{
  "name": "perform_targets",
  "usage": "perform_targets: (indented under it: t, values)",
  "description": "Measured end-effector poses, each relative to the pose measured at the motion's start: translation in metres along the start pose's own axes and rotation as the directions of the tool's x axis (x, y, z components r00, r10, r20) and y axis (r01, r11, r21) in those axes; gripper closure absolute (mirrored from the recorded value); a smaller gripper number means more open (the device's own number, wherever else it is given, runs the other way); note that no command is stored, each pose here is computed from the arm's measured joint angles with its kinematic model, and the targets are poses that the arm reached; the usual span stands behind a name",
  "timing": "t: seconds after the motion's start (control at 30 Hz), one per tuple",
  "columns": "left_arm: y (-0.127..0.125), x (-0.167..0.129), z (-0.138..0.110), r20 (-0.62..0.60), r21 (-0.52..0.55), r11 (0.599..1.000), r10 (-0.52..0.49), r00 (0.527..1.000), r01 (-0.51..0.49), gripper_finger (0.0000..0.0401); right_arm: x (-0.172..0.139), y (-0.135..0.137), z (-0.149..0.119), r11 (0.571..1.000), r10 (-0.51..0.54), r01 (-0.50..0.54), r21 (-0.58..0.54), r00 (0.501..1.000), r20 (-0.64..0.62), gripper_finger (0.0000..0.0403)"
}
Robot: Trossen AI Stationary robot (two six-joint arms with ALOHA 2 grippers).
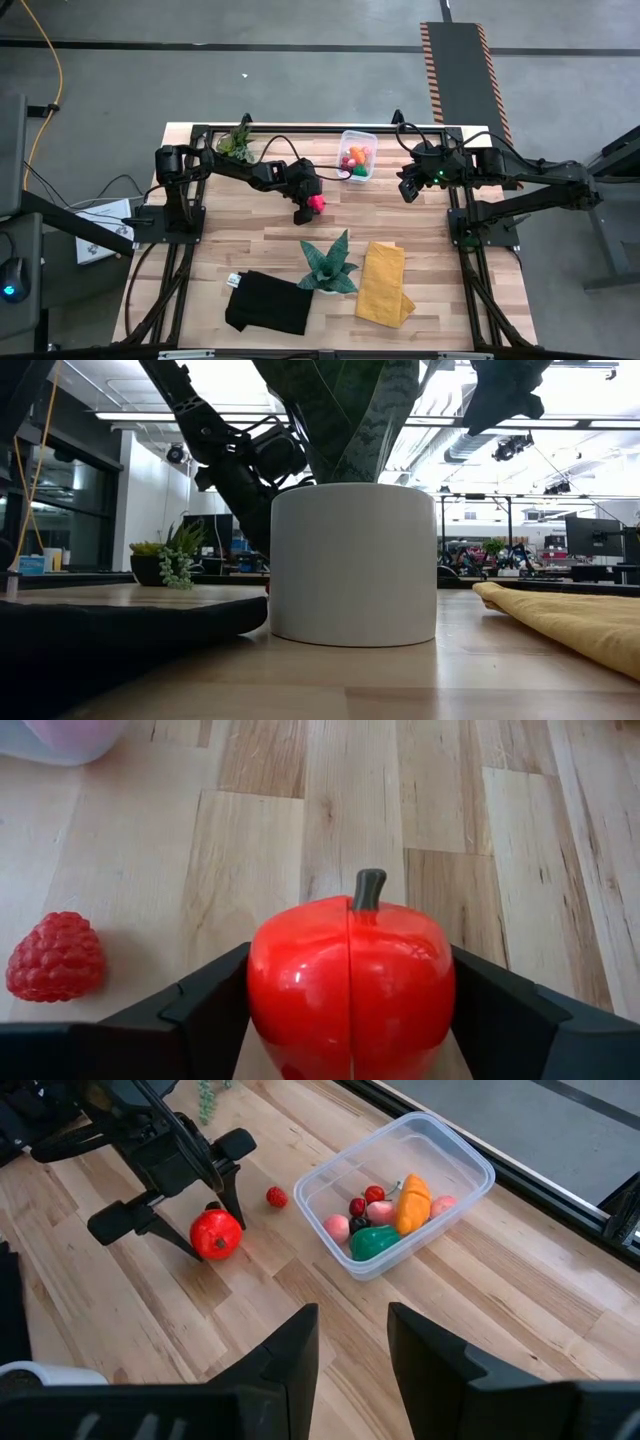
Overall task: Pick and placing Produce into tupperware
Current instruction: Put the apple into the transparent container
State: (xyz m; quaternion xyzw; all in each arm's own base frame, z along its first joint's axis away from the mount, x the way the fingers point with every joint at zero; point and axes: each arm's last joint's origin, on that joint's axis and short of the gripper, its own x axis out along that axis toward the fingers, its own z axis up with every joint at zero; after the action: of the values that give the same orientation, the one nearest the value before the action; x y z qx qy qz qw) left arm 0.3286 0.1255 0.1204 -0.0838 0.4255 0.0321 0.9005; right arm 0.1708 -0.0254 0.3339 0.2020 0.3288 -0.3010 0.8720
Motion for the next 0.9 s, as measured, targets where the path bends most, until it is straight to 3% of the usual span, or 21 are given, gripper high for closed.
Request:
perform_targets:
  t: [0.9]
  values:
    - [0.0000,0.0000,-0.0001,-0.001,-0.006,1.000,0.000,1.000,0.000,0.0127,0.0001,0.0006,0.0008,1.000,0.005,-0.005,-0.004,1.000,0.008,0.0290]
